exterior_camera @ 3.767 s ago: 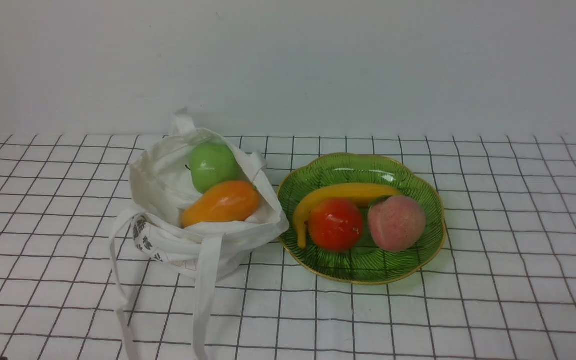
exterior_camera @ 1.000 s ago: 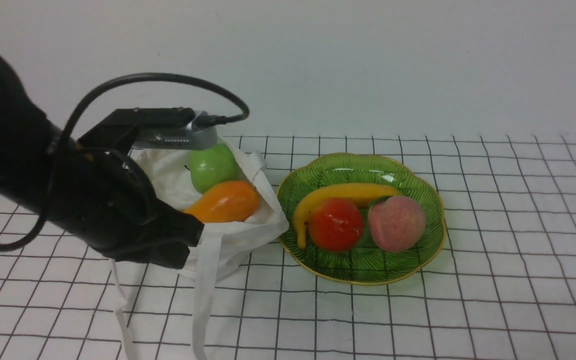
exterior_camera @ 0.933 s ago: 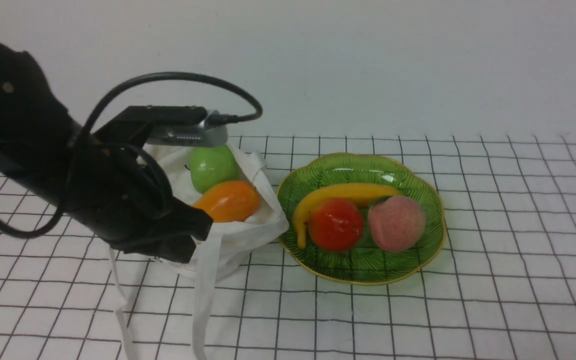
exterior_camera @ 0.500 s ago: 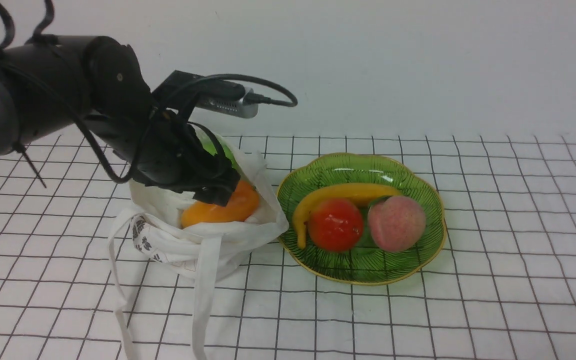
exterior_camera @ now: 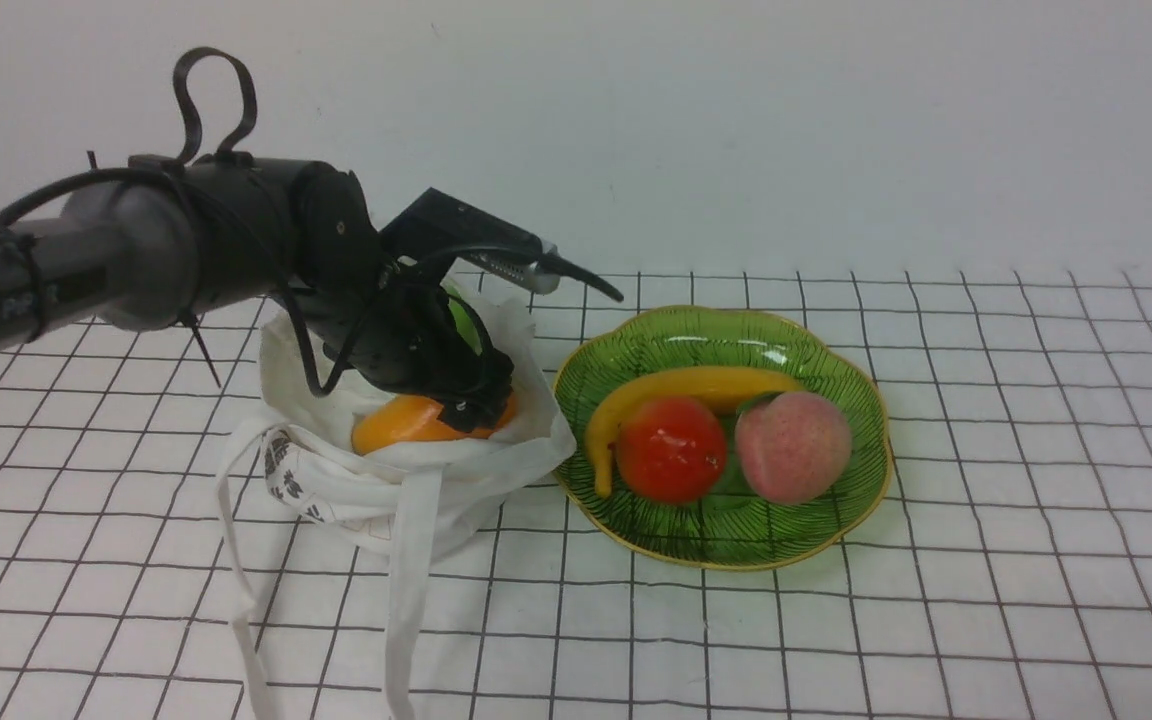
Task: Take the fruit out of the bag on the white checkered tablecloth and place them on the plate.
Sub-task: 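Reach into the cloth bag and grasp the fruit inside with the left gripper, then carry the mango from the white cloth bag to the fruit plate with the left gripper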
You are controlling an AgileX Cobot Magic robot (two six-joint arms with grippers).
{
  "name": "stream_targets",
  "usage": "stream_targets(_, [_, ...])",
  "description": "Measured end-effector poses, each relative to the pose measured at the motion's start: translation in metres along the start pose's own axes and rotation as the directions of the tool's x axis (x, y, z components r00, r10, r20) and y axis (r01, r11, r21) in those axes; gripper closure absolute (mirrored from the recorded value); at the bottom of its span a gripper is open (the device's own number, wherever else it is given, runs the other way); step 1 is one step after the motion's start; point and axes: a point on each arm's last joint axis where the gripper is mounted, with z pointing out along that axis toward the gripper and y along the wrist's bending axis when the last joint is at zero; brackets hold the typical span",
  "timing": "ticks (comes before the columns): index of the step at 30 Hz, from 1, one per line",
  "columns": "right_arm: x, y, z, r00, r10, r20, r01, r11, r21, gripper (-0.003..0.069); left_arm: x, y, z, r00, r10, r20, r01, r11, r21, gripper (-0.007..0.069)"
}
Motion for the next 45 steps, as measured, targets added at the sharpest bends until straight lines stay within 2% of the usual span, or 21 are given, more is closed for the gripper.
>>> stream_targets(9, [0.000, 0.000, 0.000, 1.000, 0.000, 0.000, 0.000, 1.000, 0.000, 0.0673, 0.007, -0.001, 0.020, 0.999, 0.002, -0.047, -0.002, 1.000, 0.012, 0.0032])
stream_targets(20, [0.000, 0.000, 0.000, 1.000, 0.000, 0.000, 0.000, 1.000, 0.000, 0.0673, 0.007, -0.001, 0.020, 0.998, 0.015, -0.065, -0.014, 1.000, 0.013, 0.0043])
stream_targets(26, [0.000, 0.000, 0.000, 1.000, 0.000, 0.000, 0.000, 1.000, 0.000, 0.0673, -0.001, 0.003, -0.022, 0.993, 0.057, -0.104, -0.059, 0.998, -0.022, 0.0046])
stream_targets(32, [0.000, 0.000, 0.000, 1.000, 0.000, 0.000, 0.000, 1.000, 0.000, 0.0673, -0.022, 0.011, -0.089, 0.998, 0.057, -0.001, -0.057, 0.989, -0.135, 0.0056])
stream_targets(35, [0.000, 0.000, 0.000, 1.000, 0.000, 0.000, 0.000, 1.000, 0.000, 0.0673, -0.027, 0.010, -0.113, 0.999, 0.013, 0.052, -0.005, 0.989, -0.148, 0.0056])
stream_targets(38, [0.000, 0.000, 0.000, 1.000, 0.000, 0.000, 0.000, 1.000, 0.000, 0.0673, -0.033, -0.001, -0.129, 0.984, -0.131, 0.122, 0.140, 0.988, -0.071, 0.0056])
stream_targets(40, [0.000, 0.000, 0.000, 1.000, 0.000, 0.000, 0.000, 1.000, 0.000, 0.0673, -0.036, -0.013, -0.130, 0.962, -0.238, 0.135, 0.237, 0.971, 0.022, 0.0056])
stream_targets(41, [0.000, 0.000, 0.000, 1.000, 0.000, 0.000, 0.000, 1.000, 0.000, 0.0673, -0.041, -0.028, -0.128, 0.941, -0.307, 0.140, 0.292, 0.949, 0.118, 0.0056])
stream_targets(45, [0.000, 0.000, 0.000, 1.000, 0.000, 0.000, 0.000, 1.000, 0.000, 0.0673, -0.058, -0.058, -0.110, 0.911, -0.362, 0.197, 0.305, 0.913, 0.270, 0.0056])
